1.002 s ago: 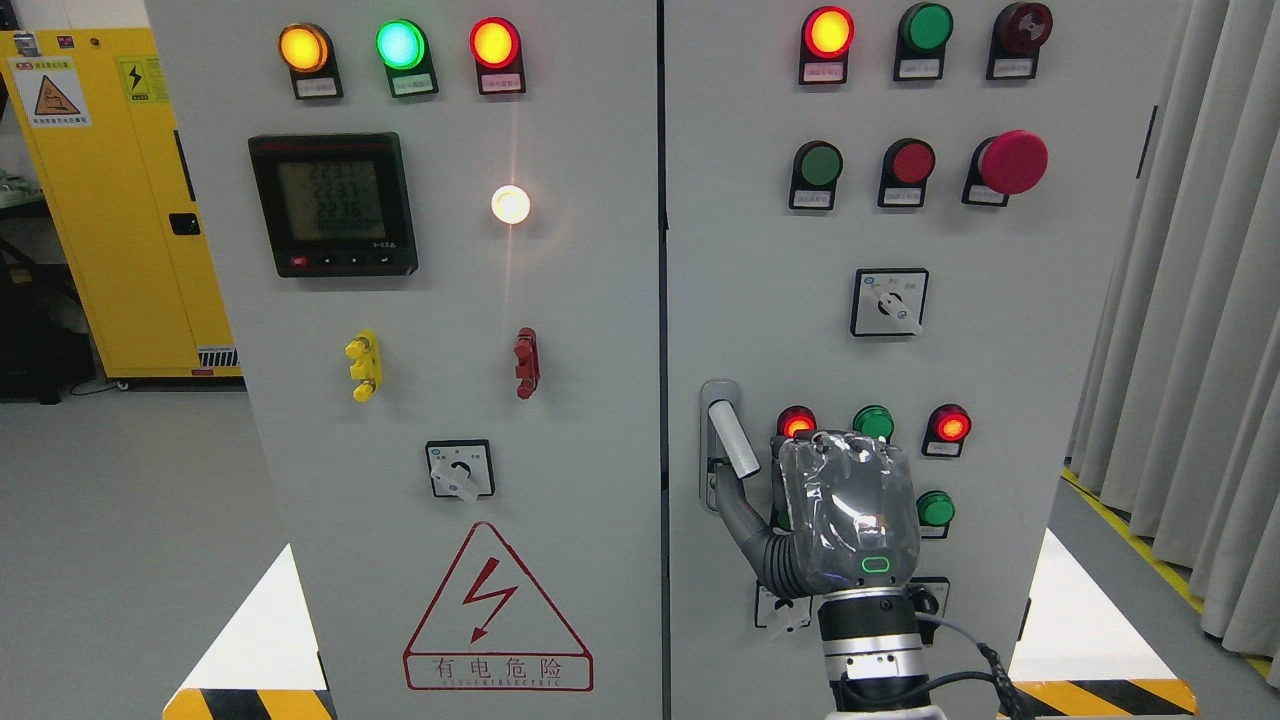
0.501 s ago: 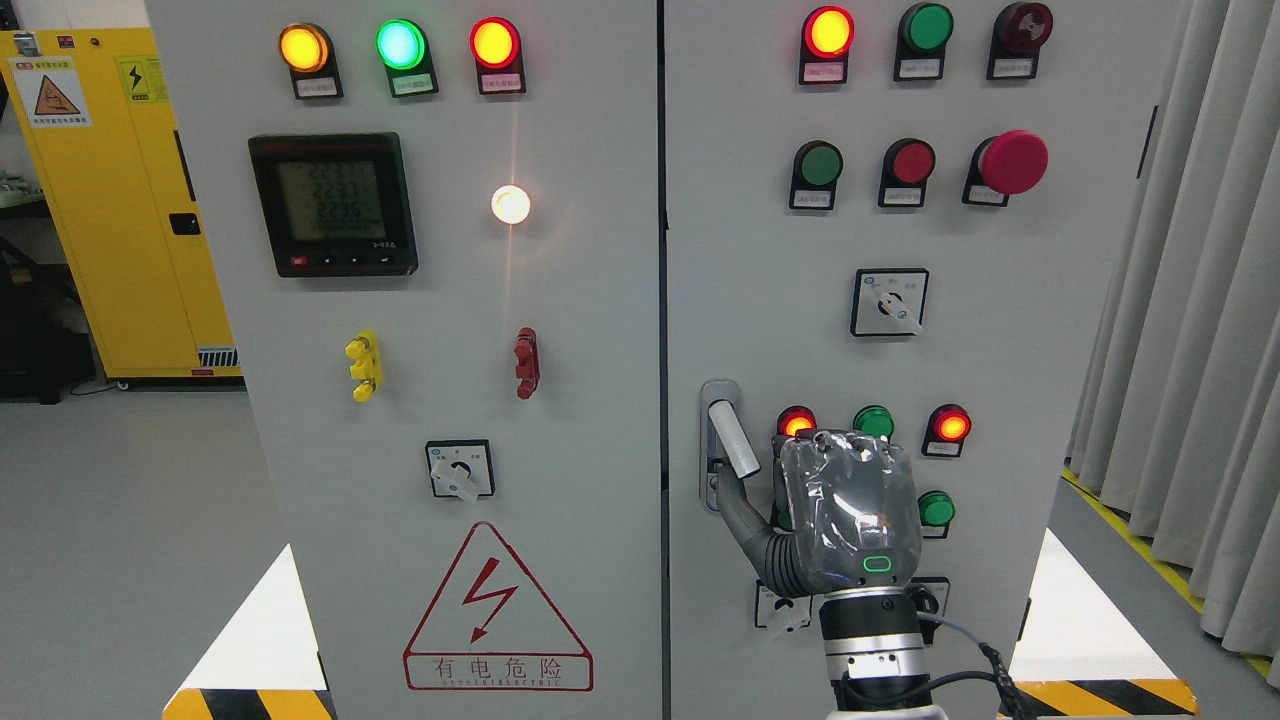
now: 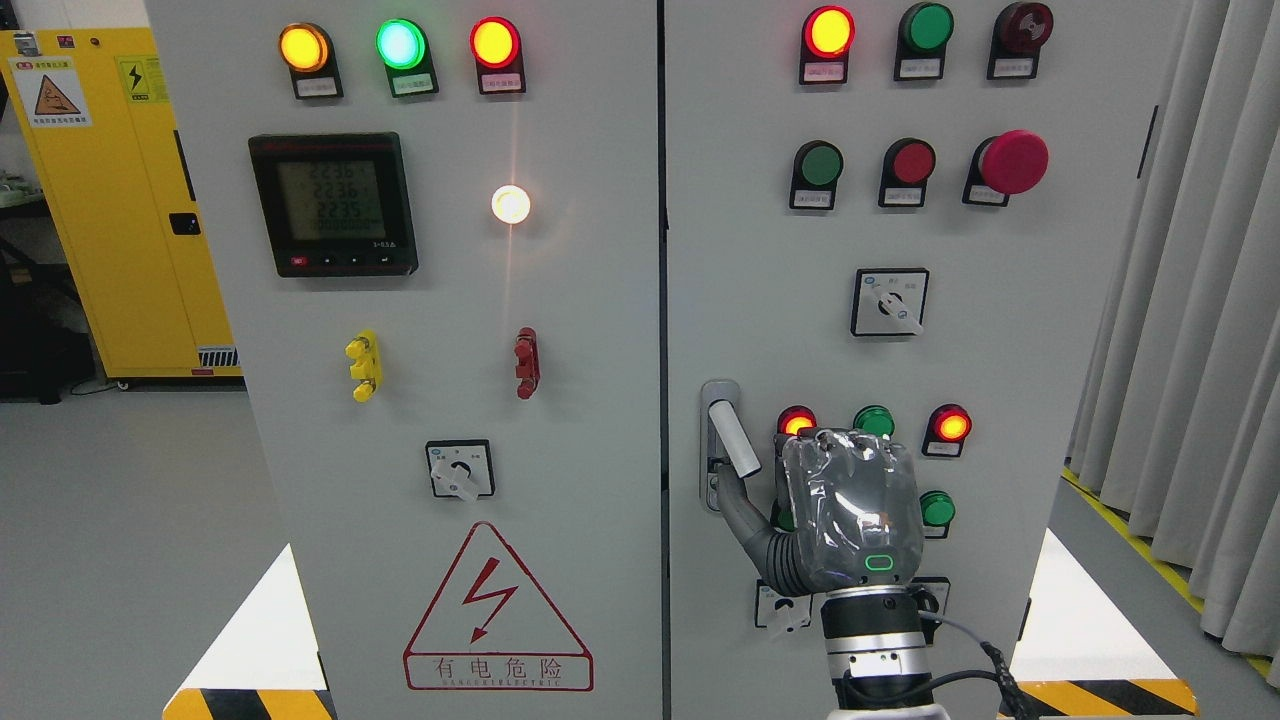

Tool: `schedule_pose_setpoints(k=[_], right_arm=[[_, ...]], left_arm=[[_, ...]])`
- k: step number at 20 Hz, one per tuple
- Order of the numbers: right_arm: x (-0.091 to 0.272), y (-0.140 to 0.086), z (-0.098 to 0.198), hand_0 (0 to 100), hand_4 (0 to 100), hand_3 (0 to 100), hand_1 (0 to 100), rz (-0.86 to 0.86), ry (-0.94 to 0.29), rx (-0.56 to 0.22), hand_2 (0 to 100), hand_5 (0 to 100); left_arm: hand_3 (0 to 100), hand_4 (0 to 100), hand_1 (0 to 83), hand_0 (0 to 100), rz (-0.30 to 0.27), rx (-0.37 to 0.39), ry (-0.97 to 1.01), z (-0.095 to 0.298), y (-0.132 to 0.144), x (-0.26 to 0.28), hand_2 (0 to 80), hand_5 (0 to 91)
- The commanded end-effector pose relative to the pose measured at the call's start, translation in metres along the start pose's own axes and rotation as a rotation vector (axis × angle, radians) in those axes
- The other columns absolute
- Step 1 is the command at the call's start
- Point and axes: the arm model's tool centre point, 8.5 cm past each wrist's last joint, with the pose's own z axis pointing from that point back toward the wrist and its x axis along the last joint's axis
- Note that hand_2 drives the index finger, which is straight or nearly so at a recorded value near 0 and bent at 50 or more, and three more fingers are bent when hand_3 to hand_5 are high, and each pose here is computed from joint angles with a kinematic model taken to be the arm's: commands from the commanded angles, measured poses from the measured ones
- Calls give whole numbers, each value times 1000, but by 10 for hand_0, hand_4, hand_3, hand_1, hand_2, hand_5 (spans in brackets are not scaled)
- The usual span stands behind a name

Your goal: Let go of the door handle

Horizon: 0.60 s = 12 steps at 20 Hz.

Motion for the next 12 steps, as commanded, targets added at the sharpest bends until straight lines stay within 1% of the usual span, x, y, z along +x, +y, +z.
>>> schedule_pose_setpoints(k=[1, 7, 12], right_arm=[[-1, -2, 0, 506, 1000, 1000, 403, 0, 4, -6, 935, 1000], [-2, -2, 0, 553, 1000, 1000, 406, 0, 6, -5, 934, 1000], [-2, -2, 0, 571, 1000, 1000, 412, 1, 5, -3, 936, 1000]], left_arm=[[0, 0, 556, 120, 1, -3, -21, 0, -1, 10, 0, 0], [0, 0, 556, 120, 3, -3, -21, 0, -1, 10, 0, 0], [0, 0, 556, 120, 1, -3, -21, 0, -1, 10, 0, 0]])
